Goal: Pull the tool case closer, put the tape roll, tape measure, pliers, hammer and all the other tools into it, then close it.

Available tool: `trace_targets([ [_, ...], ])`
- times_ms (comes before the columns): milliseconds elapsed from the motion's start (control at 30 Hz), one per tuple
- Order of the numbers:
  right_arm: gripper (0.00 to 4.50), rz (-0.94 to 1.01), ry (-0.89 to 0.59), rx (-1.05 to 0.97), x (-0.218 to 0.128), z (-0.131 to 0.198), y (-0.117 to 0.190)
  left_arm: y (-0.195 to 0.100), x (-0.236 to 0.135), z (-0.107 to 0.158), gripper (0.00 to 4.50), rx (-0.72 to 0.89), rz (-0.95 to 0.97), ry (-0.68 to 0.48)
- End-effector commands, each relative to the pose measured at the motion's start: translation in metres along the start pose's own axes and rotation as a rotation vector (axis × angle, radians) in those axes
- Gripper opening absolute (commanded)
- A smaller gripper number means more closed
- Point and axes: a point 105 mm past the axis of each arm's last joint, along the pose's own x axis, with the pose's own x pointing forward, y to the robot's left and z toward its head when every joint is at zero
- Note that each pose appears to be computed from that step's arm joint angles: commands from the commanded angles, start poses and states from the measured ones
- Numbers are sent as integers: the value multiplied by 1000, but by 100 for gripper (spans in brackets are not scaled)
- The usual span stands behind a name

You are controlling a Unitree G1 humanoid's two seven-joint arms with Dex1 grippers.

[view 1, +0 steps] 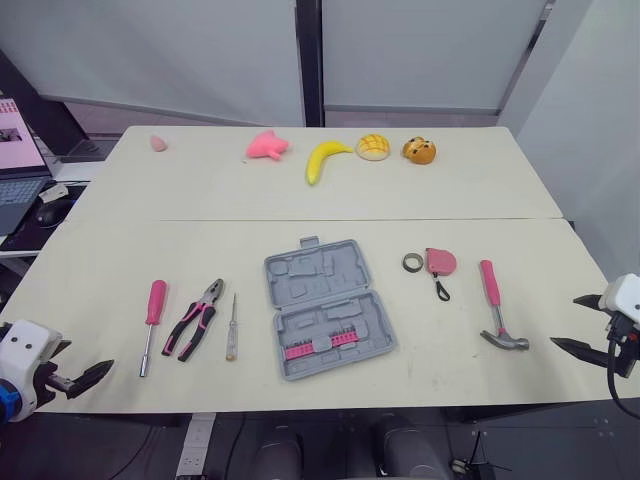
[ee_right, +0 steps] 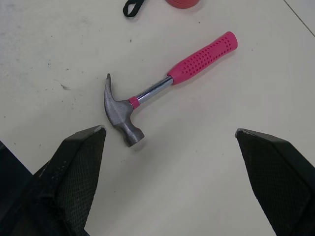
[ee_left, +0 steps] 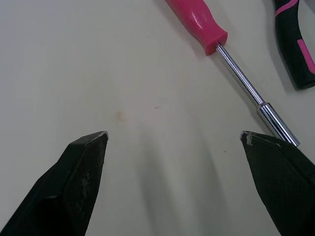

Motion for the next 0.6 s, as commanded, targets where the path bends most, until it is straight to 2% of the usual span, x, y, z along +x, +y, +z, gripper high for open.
trace_targets([
  [33, 450, -15, -24, -20, -1, 7, -2, 7, -6, 3, 449, 1, 6, -5],
  [333, 450, -32, -46, -33, 5, 9, -6, 8, -15, 0, 449, -62, -39, -55],
  [600, 450, -33, -96, 2, 8, 18, -6, 9, -19, -9, 449, -116, -40, -52],
])
